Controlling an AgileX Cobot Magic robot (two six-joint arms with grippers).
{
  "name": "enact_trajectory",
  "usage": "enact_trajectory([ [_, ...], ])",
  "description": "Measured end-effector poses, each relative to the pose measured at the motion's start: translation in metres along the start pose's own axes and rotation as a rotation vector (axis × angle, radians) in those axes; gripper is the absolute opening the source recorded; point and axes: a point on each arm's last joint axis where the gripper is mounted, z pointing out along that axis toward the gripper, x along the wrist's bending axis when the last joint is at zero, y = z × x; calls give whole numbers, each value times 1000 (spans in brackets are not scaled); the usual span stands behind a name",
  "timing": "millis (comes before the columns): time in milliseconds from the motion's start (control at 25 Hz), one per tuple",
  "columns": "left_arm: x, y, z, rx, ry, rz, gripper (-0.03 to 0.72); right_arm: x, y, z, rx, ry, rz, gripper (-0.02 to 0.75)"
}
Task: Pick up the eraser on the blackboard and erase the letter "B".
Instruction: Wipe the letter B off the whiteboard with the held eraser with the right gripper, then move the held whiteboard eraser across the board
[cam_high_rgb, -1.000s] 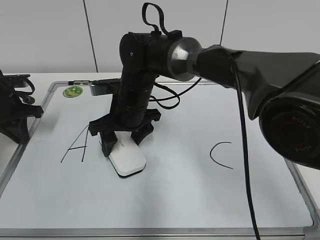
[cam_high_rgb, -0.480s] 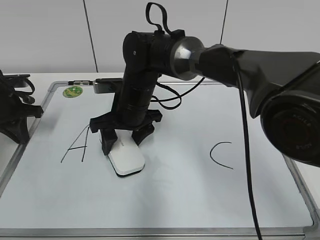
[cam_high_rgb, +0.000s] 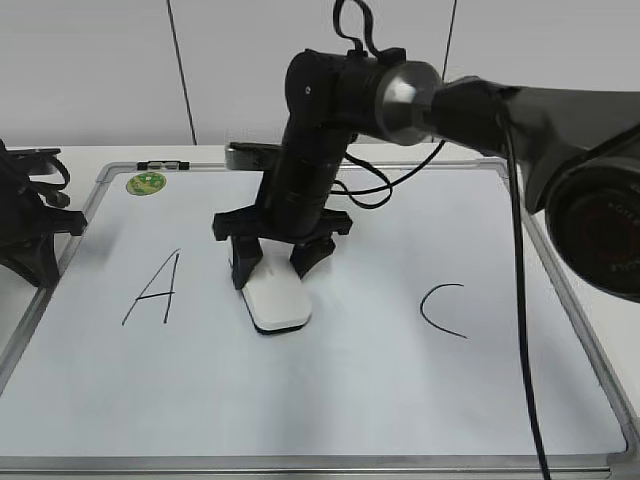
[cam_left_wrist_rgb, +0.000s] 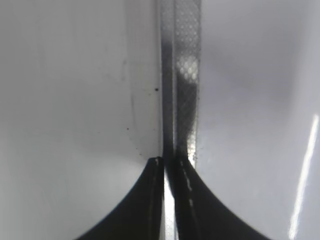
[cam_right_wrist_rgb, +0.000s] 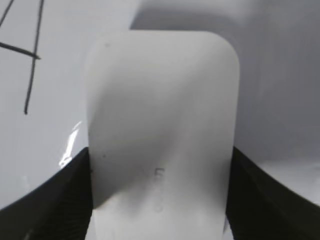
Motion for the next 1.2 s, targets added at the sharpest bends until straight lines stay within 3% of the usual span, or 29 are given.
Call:
enact_trajectory([
  [480, 0, 0, 0, 0, 1, 1, 27, -58, 8, -23, -41, -64, 99, 523],
  [680, 0, 0, 0, 2, 1, 1, 27, -74, 5, -39, -50, -196, 66, 522],
  [880, 0, 0, 0, 0, 1, 1, 27, -90, 4, -88, -141, -274, 85, 522],
  [1160, 0, 0, 0, 0, 1, 1, 27, -132, -5, -131, -203, -317, 183, 522],
  [1200, 0, 0, 0, 2, 1, 1, 27, -149, -13, -137, -192, -323, 223, 522],
])
